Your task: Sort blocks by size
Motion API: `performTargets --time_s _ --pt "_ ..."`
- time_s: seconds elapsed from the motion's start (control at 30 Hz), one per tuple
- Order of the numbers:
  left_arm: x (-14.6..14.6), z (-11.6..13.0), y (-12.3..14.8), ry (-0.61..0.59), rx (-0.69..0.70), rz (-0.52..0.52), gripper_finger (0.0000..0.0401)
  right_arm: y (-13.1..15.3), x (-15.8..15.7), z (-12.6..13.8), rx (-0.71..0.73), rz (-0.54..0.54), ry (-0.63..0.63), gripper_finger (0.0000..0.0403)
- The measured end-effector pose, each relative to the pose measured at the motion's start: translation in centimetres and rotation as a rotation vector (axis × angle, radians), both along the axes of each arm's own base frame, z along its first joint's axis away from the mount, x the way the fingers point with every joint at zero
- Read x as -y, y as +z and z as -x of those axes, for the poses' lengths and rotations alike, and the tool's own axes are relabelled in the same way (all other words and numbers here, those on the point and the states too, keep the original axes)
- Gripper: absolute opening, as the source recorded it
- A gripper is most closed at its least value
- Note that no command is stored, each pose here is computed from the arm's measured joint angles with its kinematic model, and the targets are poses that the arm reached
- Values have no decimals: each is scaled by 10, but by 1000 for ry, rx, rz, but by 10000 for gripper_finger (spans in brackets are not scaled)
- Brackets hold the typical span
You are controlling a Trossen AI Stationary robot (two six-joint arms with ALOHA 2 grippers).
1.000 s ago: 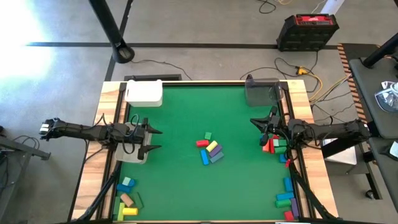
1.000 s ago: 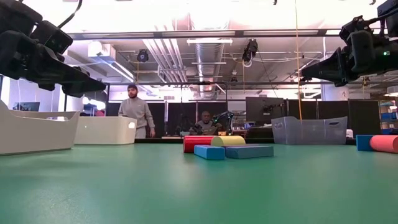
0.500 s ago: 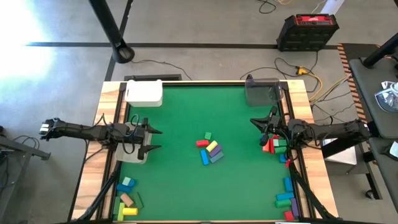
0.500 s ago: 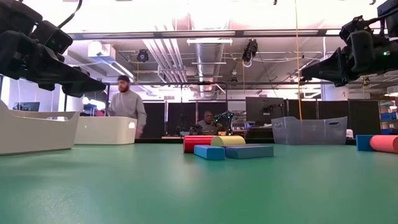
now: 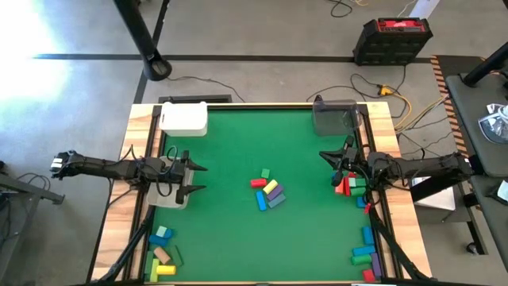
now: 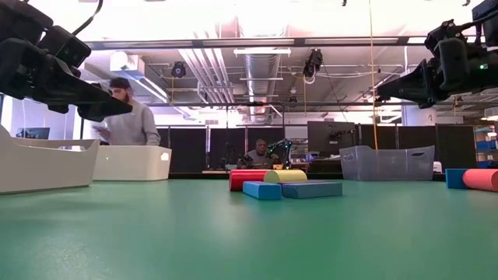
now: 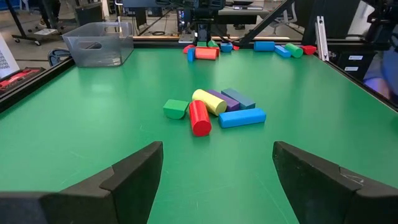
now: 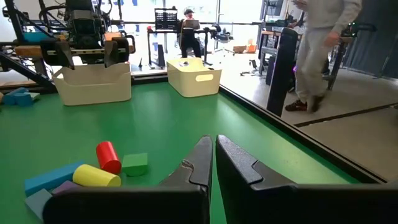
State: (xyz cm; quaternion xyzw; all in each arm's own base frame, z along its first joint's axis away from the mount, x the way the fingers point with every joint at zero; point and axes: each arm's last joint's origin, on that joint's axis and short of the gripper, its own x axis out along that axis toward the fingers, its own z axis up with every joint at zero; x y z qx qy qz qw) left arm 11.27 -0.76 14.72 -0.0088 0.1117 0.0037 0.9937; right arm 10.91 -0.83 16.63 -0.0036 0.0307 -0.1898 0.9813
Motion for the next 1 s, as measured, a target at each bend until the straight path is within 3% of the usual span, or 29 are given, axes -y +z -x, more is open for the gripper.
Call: performTargets --time_s 0.77,1.0 --pt "0 0 0 0 0 0 290 0 0 0 0 0 0 13" --pt "0 0 0 0 0 0 290 0 0 0 -53 132 8 13"
